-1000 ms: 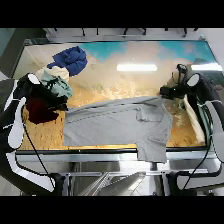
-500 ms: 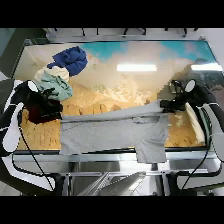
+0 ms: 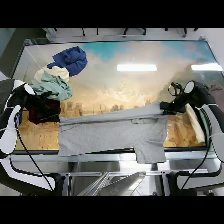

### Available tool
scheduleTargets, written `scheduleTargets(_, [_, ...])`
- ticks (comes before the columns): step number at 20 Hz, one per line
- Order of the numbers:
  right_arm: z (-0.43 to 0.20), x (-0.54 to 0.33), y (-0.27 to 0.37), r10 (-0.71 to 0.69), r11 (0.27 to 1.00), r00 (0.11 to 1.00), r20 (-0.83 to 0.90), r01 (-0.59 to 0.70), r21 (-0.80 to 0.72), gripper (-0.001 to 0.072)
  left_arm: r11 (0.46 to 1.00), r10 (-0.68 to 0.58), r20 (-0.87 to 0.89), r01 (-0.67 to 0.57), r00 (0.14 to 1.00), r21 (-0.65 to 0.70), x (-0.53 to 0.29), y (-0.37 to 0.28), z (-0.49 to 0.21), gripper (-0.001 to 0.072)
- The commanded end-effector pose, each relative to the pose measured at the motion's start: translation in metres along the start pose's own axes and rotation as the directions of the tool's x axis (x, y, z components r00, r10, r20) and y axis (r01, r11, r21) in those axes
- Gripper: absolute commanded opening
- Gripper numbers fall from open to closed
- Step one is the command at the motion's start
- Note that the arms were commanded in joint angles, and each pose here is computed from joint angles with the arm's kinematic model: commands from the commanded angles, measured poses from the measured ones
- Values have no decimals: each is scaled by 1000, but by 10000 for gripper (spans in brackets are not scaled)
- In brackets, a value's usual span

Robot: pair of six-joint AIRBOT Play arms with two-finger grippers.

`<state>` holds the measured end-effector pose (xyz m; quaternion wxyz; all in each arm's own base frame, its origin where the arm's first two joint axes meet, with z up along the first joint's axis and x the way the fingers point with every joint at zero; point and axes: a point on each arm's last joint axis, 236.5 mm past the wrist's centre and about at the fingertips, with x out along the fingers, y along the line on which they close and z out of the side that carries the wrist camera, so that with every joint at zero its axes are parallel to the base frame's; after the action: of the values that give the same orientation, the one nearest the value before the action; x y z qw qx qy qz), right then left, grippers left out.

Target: Fold the shirts.

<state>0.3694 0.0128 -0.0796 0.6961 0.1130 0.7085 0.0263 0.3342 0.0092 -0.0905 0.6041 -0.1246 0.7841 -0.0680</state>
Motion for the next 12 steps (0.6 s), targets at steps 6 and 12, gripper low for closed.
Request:
scheduleTargets(6, [-20,5,3,5,997,997,-78,0,73,25,1000,-8,-18,8,1000,1,11,-4,-37,12])
scheduleTargets(12, [-33,4,3,8,995,991,-132,6,102,24,1000,-6,-7,6,1000,2,9,-6,-47,12])
